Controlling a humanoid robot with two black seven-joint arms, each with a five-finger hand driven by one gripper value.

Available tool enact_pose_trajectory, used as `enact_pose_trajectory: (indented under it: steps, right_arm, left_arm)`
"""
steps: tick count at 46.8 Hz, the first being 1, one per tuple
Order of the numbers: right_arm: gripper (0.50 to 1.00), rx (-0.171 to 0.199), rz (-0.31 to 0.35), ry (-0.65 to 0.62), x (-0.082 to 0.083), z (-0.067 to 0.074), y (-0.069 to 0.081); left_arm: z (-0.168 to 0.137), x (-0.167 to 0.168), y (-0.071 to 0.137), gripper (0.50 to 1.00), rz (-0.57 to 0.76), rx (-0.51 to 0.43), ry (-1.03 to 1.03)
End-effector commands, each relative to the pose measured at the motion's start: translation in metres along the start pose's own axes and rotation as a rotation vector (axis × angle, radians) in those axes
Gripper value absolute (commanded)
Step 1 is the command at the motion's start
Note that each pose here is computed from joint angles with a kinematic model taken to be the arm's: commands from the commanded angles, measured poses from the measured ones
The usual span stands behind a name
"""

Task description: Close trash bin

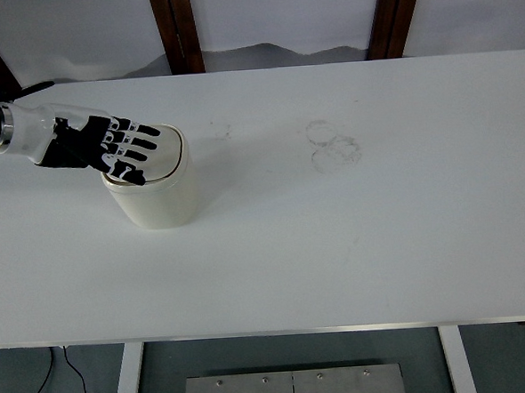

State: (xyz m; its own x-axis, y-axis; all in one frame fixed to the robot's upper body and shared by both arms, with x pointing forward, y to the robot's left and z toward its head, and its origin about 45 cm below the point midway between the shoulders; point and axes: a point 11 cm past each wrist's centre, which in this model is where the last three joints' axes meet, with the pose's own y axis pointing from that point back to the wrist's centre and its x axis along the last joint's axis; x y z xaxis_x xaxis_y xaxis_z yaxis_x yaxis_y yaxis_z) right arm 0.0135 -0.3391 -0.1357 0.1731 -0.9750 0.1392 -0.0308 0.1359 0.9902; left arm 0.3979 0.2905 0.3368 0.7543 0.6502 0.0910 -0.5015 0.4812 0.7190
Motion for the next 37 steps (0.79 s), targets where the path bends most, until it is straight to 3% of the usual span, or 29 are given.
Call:
enact_pose_trajectory:
  steps: [1,37]
  right_arm:
    - [0.995,0.001,0.000,0.000,0.0000,0.0000,0.0000]
    - [0.995,-0.001,0.000,0.000,0.0000,0.0001,0.0000]
  left_arm:
    - [-0.0001,0.0002,0.0001,1.000,0.000,0.000,0.000]
    - [-0.0084,0.0011,-0.0005,1.000,0.002,0.010,0.017]
